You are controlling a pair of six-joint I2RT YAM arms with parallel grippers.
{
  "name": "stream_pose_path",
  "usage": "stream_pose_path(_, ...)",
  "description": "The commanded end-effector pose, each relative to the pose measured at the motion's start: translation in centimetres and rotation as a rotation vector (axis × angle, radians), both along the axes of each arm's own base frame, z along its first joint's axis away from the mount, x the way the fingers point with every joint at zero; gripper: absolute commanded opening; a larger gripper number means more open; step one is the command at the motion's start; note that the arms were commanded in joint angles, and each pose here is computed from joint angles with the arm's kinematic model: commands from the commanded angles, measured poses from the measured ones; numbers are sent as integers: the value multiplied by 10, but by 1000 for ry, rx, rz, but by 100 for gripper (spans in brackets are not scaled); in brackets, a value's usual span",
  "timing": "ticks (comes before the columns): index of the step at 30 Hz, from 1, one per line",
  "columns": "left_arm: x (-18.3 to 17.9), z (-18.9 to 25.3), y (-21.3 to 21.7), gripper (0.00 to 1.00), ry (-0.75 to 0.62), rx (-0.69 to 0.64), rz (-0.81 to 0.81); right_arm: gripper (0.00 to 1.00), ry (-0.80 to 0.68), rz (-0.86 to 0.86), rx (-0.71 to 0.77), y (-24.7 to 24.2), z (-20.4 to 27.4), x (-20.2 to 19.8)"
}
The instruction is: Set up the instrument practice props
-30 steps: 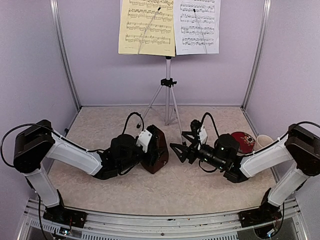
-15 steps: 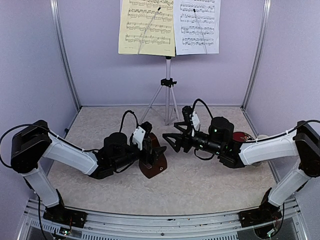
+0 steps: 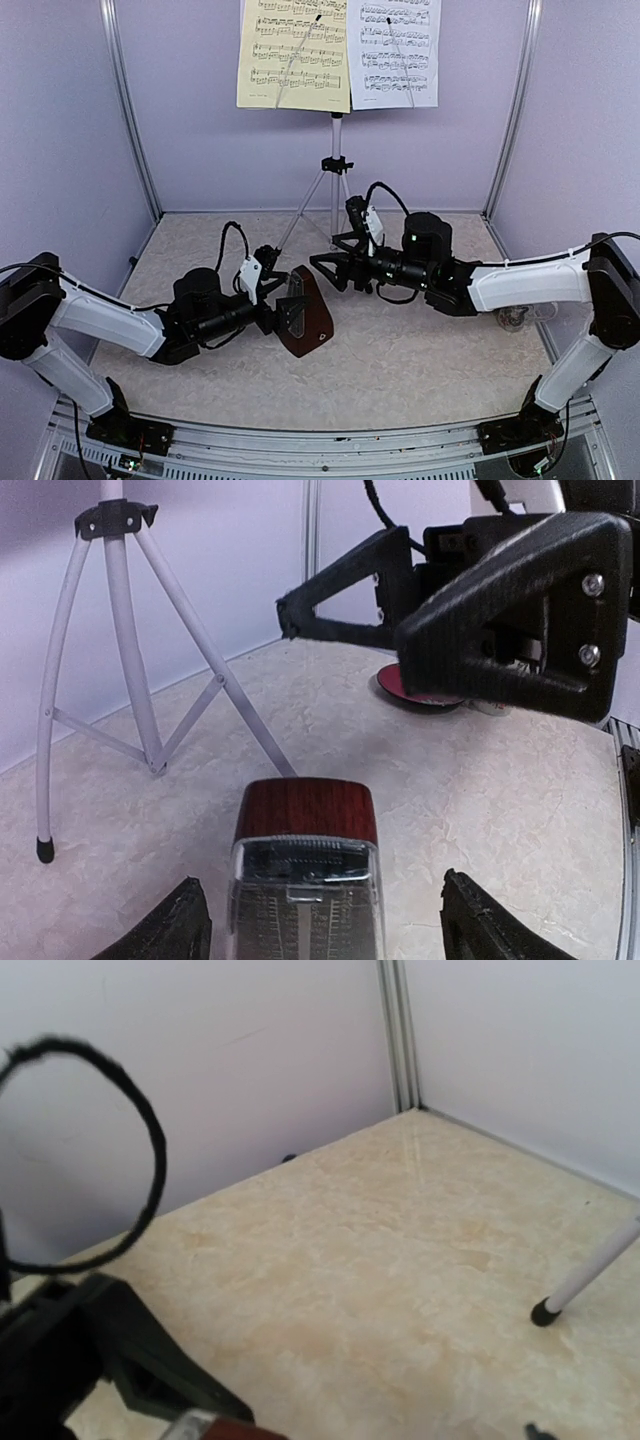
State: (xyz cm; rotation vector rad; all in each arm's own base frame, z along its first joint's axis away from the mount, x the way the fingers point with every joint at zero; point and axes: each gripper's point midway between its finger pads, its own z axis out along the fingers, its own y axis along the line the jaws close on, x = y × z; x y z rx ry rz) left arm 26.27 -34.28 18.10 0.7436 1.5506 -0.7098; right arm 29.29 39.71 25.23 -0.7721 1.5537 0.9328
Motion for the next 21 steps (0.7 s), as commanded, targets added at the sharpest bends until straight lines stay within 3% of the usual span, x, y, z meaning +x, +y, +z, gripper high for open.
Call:
stream_pose_path(1, 1, 16, 4, 75, -43, -23, -33, 85, 77, 29, -46, 10, -17, 5)
stream_pose_path(7, 10, 22, 4, 63, -46, -26, -27, 84, 111, 38, -63, 17, -26, 9)
stream_pose_path(21, 11, 22, 3, 47, -43, -22, -27, 83, 151, 35, -107, 24, -46, 15)
